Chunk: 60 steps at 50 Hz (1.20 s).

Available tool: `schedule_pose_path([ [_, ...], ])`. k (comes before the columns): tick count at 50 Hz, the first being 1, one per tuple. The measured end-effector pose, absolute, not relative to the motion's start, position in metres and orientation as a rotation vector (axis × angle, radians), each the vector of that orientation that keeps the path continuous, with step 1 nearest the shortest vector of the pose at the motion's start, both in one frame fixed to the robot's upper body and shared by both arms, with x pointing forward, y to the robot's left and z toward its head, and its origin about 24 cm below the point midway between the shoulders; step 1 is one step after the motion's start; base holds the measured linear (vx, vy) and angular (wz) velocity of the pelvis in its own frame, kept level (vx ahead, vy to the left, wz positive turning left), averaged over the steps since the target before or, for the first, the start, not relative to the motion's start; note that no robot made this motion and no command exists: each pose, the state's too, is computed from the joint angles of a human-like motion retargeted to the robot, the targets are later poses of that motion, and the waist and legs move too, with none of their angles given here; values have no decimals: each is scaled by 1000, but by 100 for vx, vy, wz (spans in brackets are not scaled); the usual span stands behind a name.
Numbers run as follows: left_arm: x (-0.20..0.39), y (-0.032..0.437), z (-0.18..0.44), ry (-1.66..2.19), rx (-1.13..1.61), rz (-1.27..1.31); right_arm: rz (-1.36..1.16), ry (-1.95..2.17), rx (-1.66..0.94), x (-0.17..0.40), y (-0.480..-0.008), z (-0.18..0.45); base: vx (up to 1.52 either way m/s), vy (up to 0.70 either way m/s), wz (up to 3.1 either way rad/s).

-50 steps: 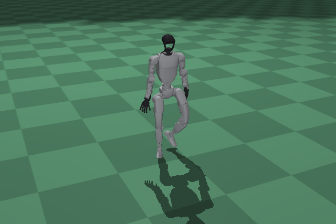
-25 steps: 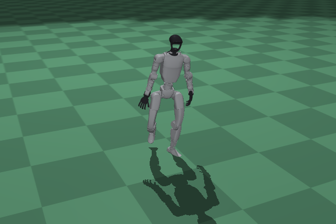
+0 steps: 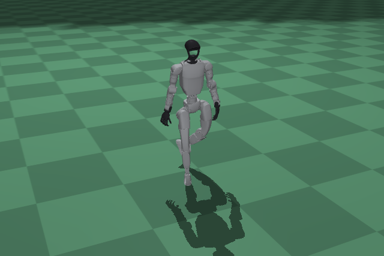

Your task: Walk run

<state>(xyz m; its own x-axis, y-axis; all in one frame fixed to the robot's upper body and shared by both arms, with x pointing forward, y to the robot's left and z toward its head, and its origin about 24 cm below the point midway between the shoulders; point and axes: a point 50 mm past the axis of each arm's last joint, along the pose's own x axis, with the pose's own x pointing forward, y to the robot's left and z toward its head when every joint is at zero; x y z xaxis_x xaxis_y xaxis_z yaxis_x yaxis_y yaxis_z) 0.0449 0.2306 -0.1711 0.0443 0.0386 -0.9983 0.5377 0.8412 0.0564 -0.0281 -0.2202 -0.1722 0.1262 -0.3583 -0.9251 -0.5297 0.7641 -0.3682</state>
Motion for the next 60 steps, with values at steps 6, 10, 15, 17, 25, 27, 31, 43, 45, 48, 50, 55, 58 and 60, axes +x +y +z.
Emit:
schedule_pose_path([
  [6,-21,223,-173,1721,290,-392,55,1393,-848,30,-232,-170,90,-4,-35],
  [10,-52,222,-171,1755,208,-243,40,1245,-900,82,-239,-162,90,-1,-65],
  [15,-73,222,-165,1869,107,-170,49,973,-969,148,-241,-141,90,13,-57],
  [17,-79,227,-161,1931,74,-216,47,883,-992,157,-239,-136,111,23,-40],
  [25,-44,250,-163,1841,236,-258,173,1195,-1086,54,-224,-168,113,11,-40],
  [27,-22,255,-165,1755,268,-222,263,1315,-1059,22,-223,-171,119,19,-84],
  [31,36,273,-161,1542,338,-91,405,1454,-985,-18,-220,-173,79,14,-40],
  [43,186,299,-104,986,559,-52,238,1819,-597,-81,-204,-166,96,5,53],
  [45,196,294,-99,922,593,-68,227,1801,-570,-80,-202,-167,106,-5,21],
  [48,188,276,-111,920,604,-106,227,1730,-586,-69,-206,-170,122,-4,12],
  [50,160,268,-127,1014,591,-148,218,1681,-637,-60,-212,-171,122,-1,18],
  [55,58,240,-167,1400,524,-318,158,1595,-700,-34,-222,-173,123,-6,27],
  [58,16,241,-171,1604,525,-429,170,1547,-672,-12,-222,-174,106,-16,30],
  [60,-7,237,-171,1678,506,-455,175,1527,-722,7,-224,-174,94,-11,-37],
])
